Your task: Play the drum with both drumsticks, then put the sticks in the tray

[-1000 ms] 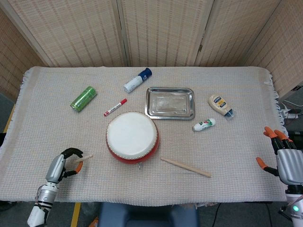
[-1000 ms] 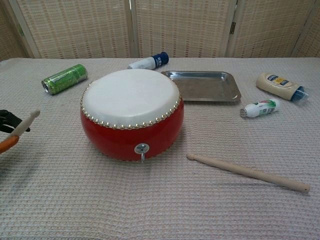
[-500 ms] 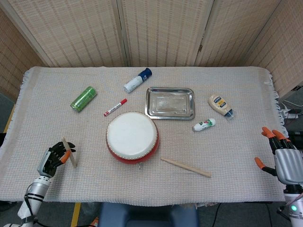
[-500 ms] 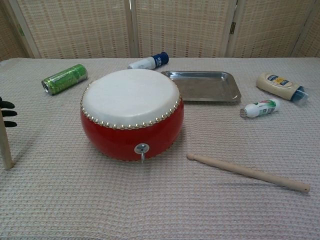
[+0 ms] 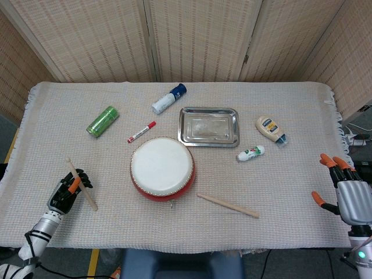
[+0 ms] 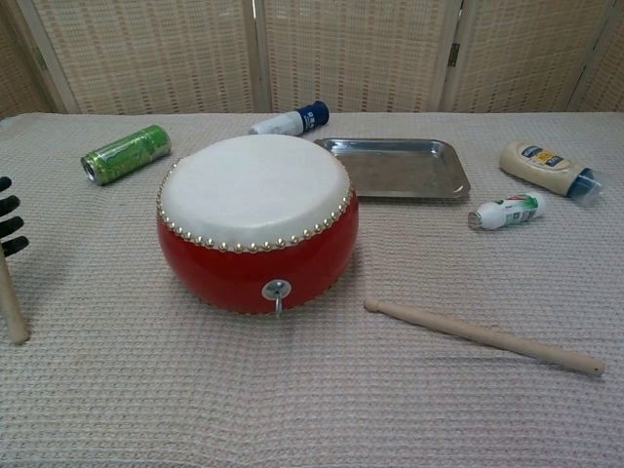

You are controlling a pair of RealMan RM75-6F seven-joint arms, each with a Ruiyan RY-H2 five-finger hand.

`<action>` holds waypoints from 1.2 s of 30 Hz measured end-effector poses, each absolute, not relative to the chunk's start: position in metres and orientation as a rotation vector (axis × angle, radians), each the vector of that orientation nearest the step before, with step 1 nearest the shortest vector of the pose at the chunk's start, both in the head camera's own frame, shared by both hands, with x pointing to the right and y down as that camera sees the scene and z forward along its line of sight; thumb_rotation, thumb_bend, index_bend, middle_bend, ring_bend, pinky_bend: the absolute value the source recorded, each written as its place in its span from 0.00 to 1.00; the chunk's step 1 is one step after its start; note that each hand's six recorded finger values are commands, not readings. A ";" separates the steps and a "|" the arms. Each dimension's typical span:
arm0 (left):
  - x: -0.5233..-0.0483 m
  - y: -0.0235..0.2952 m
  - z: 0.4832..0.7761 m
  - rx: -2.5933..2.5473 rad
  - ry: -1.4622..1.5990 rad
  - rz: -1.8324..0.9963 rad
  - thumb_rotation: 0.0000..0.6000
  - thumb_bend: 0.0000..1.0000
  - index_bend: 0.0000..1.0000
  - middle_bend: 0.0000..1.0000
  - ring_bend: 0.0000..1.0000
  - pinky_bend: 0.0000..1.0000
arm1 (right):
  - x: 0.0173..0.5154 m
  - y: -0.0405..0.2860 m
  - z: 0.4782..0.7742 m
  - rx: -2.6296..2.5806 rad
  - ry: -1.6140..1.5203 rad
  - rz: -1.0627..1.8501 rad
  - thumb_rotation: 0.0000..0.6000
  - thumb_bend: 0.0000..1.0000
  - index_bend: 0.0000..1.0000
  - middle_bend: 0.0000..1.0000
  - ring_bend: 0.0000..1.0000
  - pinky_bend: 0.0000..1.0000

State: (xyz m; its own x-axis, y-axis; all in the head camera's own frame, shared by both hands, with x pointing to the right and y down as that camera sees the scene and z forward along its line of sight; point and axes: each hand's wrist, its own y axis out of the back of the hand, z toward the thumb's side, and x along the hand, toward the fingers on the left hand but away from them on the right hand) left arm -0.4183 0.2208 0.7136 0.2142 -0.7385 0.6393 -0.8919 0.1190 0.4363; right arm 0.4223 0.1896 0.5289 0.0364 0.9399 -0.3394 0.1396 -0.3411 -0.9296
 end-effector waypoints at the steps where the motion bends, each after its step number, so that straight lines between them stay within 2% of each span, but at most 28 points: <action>1: -0.418 0.220 0.714 1.633 -1.553 0.214 1.00 0.52 0.34 0.49 0.48 0.47 | 0.422 0.190 0.529 -1.580 -1.123 1.381 1.00 0.16 0.10 0.20 0.09 0.23; 3: -0.417 0.219 0.714 1.606 -1.550 0.186 1.00 0.52 0.33 0.51 0.49 0.48 | 0.423 0.190 0.528 -1.580 -1.123 1.381 1.00 0.16 0.10 0.20 0.09 0.23; 5: -0.417 0.219 0.714 1.607 -1.553 0.187 1.00 0.51 0.35 0.54 0.53 0.53 | 0.423 0.190 0.527 -1.578 -1.127 1.378 1.00 0.16 0.10 0.20 0.09 0.23; 11: -0.415 0.219 0.714 1.697 -1.586 0.272 1.00 0.44 0.47 0.64 0.64 0.64 | 0.422 0.189 0.526 -1.582 -1.130 1.369 1.00 0.16 0.10 0.20 0.09 0.23; 14: -0.412 0.220 0.713 1.753 -1.611 0.325 1.00 0.40 0.56 0.71 0.68 0.70 | 0.422 0.189 0.526 -1.584 -1.129 1.364 1.00 0.16 0.10 0.20 0.09 0.23; 17: -0.409 0.221 0.711 1.801 -1.636 0.372 1.00 0.38 0.61 0.74 0.71 0.73 | 0.420 0.188 0.525 -1.587 -1.131 1.356 1.00 0.16 0.11 0.20 0.09 0.23; 20: -0.405 0.224 0.708 1.842 -1.654 0.407 0.97 0.36 0.62 0.76 0.73 0.74 | 0.419 0.188 0.524 -1.587 -1.130 1.350 1.00 0.16 0.11 0.20 0.09 0.23; 26: -0.399 0.229 0.703 1.895 -1.677 0.445 0.82 0.34 0.64 0.78 0.75 0.75 | 0.417 0.189 0.523 -1.587 -1.130 1.341 1.00 0.16 0.11 0.20 0.09 0.23; 30: -0.397 0.234 0.702 1.922 -1.669 0.470 0.76 0.33 0.65 0.79 0.76 0.75 | 0.416 0.189 0.522 -1.585 -1.129 1.337 1.00 0.16 0.11 0.20 0.09 0.23; 33: -0.398 0.237 0.703 1.928 -1.670 0.485 0.79 0.33 0.67 0.81 0.78 0.77 | 0.415 0.189 0.521 -1.583 -1.128 1.334 1.00 0.16 0.11 0.20 0.09 0.23; 36: -0.399 0.239 0.703 1.939 -1.678 0.501 0.93 0.33 0.71 0.85 0.81 0.79 | 0.413 0.189 0.520 -1.583 -1.128 1.328 1.00 0.16 0.12 0.20 0.09 0.23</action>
